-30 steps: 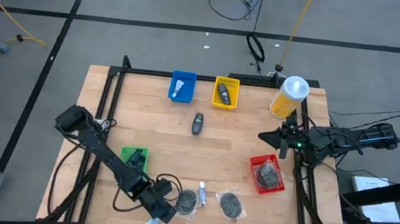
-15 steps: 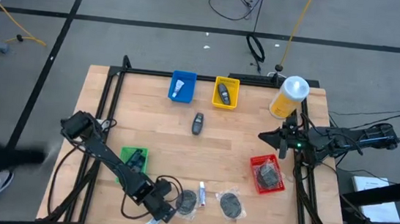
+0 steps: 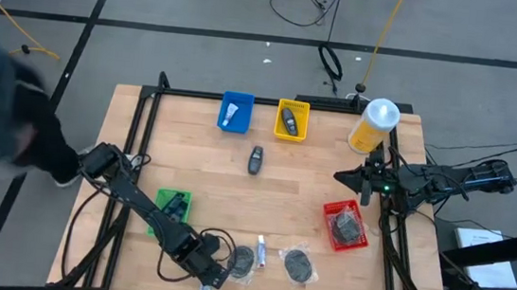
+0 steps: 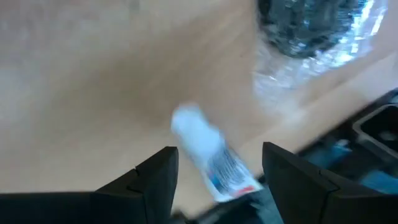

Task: Pick & Place Travel size toiletries
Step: Put the white toothpaste into the blue basket

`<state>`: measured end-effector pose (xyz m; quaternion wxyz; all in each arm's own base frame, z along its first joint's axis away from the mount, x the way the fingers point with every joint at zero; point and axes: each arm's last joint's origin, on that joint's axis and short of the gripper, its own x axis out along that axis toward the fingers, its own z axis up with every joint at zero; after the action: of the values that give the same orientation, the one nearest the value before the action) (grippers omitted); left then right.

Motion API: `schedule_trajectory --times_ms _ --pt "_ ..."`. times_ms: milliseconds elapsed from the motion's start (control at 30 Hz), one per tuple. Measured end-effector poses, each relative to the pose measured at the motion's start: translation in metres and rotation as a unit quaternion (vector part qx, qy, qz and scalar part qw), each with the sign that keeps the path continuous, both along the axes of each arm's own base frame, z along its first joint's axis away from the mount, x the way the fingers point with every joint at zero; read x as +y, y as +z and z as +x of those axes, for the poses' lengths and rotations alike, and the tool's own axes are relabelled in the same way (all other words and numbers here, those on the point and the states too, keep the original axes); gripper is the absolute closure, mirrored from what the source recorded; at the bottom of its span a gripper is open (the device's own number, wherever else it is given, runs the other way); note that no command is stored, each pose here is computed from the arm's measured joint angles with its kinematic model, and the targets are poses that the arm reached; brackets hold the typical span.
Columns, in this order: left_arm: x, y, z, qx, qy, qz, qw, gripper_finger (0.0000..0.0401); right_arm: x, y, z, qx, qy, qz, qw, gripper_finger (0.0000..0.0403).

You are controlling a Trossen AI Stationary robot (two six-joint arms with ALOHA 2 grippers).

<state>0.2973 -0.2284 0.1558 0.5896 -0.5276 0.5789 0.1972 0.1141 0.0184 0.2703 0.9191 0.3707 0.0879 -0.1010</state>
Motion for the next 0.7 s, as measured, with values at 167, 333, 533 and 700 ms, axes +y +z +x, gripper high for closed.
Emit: schedule_trajectory --times_ms 167,333,533,700 --pt "-0.002 0.010 0.002 0.033 0.052 -0.012 0.998 0.0172 0.000 0.000 0.000 0.001 0.001 -0.004 1.000 0.0365" --pt "-0.002 0.010 0.003 0.047 0.080 -0.016 0.996 0.0172 0.000 0.000 0.000 0.001 0.002 -0.009 1.000 0.0365" --pt "-0.003 0.000 0.004 0.060 0.105 -0.005 0.993 0.0172 0.000 0.000 0.000 0.001 0.003 -0.009 1.000 0.0365" --pt "-0.003 -0.015 0.007 0.071 0.111 0.008 0.991 0.0172 0.000 0.000 0.000 0.001 0.003 -0.009 1.000 0.0365"
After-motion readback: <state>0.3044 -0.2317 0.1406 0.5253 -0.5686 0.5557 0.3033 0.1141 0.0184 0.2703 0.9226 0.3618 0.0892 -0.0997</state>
